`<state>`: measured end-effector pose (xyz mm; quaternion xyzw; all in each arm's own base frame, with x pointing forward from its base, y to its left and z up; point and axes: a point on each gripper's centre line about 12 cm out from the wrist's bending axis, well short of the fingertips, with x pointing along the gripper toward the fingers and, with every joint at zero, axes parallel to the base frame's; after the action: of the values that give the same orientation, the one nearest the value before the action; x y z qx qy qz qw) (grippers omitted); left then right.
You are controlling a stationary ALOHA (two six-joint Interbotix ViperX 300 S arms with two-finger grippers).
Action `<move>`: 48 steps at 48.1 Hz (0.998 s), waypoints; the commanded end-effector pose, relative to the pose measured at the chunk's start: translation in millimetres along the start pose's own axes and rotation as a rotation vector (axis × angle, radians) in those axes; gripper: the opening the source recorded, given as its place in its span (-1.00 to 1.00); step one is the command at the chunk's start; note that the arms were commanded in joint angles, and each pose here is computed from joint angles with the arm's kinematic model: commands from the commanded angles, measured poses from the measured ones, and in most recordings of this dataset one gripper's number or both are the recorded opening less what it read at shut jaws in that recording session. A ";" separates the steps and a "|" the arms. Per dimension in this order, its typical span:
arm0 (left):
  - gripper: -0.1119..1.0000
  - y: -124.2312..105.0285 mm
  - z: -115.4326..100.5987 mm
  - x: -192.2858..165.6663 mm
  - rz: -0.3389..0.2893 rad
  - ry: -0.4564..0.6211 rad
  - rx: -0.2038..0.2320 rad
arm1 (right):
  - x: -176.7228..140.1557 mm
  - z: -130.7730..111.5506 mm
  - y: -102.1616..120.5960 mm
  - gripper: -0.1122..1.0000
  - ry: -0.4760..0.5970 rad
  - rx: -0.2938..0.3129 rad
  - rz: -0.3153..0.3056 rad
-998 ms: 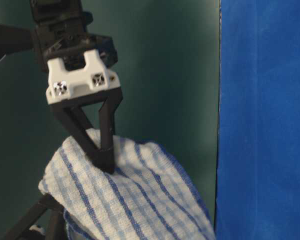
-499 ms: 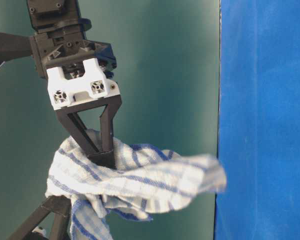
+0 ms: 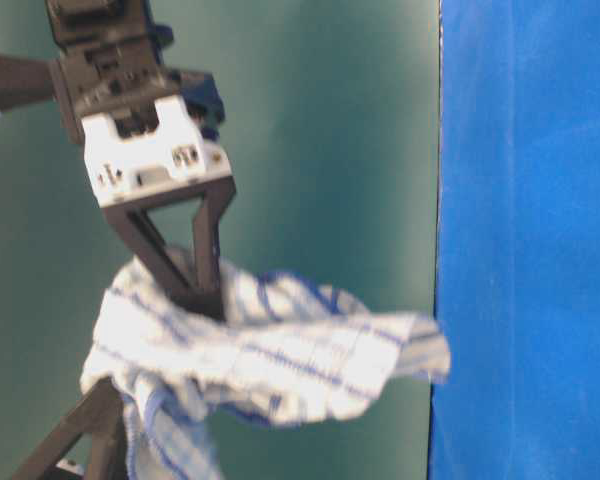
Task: Hand over the towel.
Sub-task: 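Grasp the towel with the right gripper, open the left gripper and retract it, then lower the towel with the right gripper onto the table center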
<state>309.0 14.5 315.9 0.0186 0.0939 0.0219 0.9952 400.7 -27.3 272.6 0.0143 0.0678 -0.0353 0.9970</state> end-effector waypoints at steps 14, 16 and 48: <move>0.80 0.0 16.0 -51.1 0.003 -0.143 -0.008 | -68.8 20.6 0.8 -0.59 -0.089 0.006 0.003; 0.78 0.1 16.8 -57.2 0.003 -0.156 -0.008 | -77.2 19.8 1.2 -0.59 -0.093 0.006 0.005; 0.78 0.0 11.8 -78.0 0.005 -0.195 -0.009 | -66.5 -0.3 -7.9 -0.59 0.071 0.010 -0.025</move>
<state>234.6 10.7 335.2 0.0168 0.0088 0.0233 0.9995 320.4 -26.3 276.5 0.0175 0.0966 -0.0425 0.9943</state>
